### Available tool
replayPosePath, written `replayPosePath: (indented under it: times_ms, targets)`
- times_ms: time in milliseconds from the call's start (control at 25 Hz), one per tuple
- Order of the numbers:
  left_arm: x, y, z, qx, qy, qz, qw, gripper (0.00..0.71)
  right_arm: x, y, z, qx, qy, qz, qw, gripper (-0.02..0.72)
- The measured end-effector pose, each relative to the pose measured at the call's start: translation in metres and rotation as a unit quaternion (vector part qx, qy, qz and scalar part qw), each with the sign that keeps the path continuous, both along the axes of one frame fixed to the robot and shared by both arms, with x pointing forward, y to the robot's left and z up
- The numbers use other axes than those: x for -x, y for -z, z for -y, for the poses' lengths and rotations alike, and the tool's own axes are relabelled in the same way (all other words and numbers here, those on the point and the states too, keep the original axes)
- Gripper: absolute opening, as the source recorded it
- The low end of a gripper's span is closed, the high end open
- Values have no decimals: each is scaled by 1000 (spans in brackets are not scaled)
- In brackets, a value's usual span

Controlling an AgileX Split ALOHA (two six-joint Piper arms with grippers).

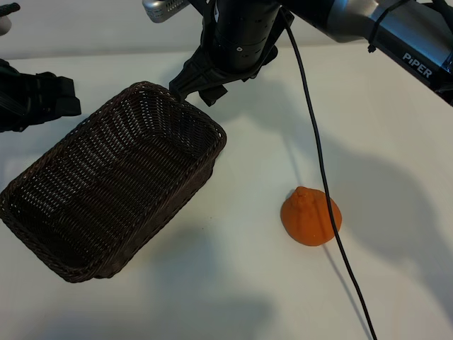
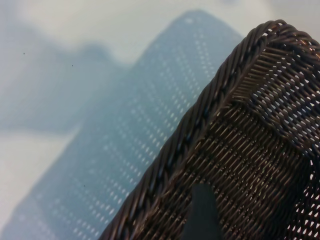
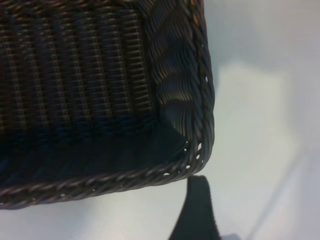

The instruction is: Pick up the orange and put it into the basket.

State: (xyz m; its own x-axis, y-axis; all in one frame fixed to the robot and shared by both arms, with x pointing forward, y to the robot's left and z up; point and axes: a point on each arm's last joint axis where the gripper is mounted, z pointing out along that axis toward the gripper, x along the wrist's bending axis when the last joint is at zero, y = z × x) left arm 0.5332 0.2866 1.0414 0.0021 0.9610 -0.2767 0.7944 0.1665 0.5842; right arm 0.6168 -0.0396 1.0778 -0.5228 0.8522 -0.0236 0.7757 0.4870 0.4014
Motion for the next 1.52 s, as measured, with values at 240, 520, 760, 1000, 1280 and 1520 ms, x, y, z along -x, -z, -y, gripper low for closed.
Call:
replayPosePath:
  times_ms: [240,520,760,1000,1280,1520]
  targets:
    - [0,0,0,0,0,0,1000,590,0,0,0,0,0,0,1000,558]
    - [0,0,0,0,0,0,1000,590,0,0,0,0,0,0,1000,558]
    - [0,0,0,1,0,-1,1000,590,0,0,0,-1,0,0,1000,558]
    - [10,5,4,21,9,-59,998,590,0,0,0,-1,0,-1,1000,558]
    - [52,5,3,45,-40,-45,997,590,0,0,0,-2,0,-1,1000,558]
    - [100,2,-1,56,-102,-23,993,590,0,0,0,1,-8,0,1000,558]
